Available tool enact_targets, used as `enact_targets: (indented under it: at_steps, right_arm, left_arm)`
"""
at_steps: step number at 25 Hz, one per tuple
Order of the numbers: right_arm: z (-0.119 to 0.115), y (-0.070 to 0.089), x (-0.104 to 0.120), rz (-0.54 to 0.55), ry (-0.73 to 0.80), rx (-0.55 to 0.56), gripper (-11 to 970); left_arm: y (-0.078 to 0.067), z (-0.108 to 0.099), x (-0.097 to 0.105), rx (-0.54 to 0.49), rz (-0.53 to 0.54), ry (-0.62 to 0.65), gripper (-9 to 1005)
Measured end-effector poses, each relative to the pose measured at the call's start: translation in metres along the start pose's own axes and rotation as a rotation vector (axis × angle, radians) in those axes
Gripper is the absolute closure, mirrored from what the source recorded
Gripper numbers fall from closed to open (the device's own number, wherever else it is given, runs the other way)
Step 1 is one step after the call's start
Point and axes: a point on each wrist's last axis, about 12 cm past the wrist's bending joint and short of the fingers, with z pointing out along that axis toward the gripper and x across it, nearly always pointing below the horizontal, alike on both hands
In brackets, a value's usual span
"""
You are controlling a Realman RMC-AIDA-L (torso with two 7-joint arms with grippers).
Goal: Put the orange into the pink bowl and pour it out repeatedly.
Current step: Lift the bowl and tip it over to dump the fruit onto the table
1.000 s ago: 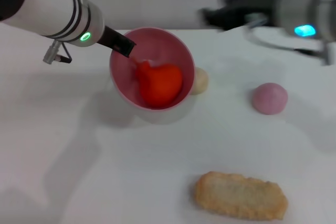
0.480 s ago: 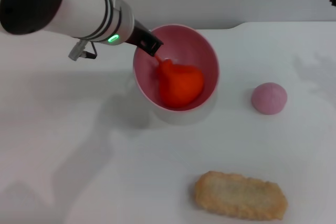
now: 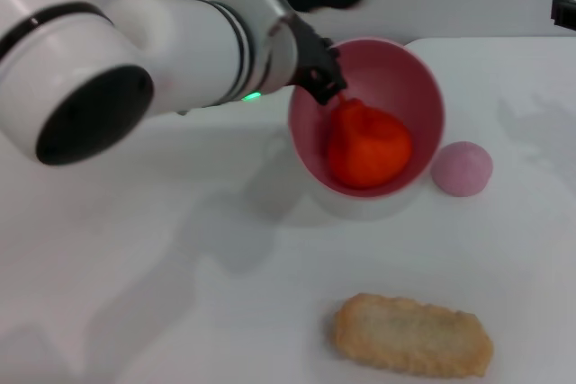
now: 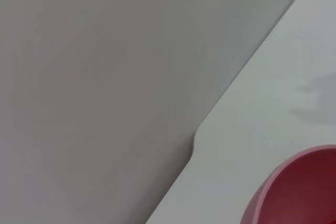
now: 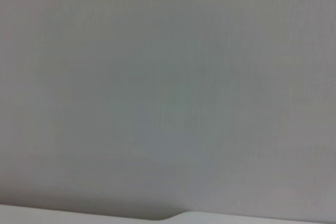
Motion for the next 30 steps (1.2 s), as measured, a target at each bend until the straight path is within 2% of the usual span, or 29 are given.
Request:
enact_targets:
  at_steps: [4, 13, 17, 22, 26, 29, 30]
  right_arm:
    - [0.0, 0.0, 0.001, -0.001, 0.007, 0.001, 443]
    - [0.0, 0.0, 0.002, -0.002, 0.018, 0.001, 443]
    - [0.0, 0.0, 0.001, -0.005, 0.022, -0.002, 443]
    - [0.001, 0.001, 0.002, -0.002, 0.034, -0.005, 443]
    - [0.0, 0.0, 0.001, 0.007, 0.032, 0.008, 443]
    - [-0.004, -0.011, -0.002, 0.026, 0.02, 0.098, 443]
    - [-0.004, -0.011, -0.002, 0.026, 0.02, 0.098, 443]
  left_arm:
    - [-0.016, 0.002, -0.004, 0.007, 0.128, -0.058, 954]
    - [-0.049, 0.006, -0.004, -0.016, 0.271, -0.314, 954]
    - [-0.052, 0.006, -0.001, -0.064, 0.329, -0.418, 954]
    - [-0.052, 0.006, 0.003, -0.094, 0.329, -0.529, 954]
    - [-0.051, 0.009, 0.006, -0.098, 0.332, -0.54, 954]
    - [-0.05, 0.011, 0.007, -0.107, 0.359, -0.535, 954]
    - [-0.05, 0.011, 0.007, -0.11, 0.369, -0.535, 954]
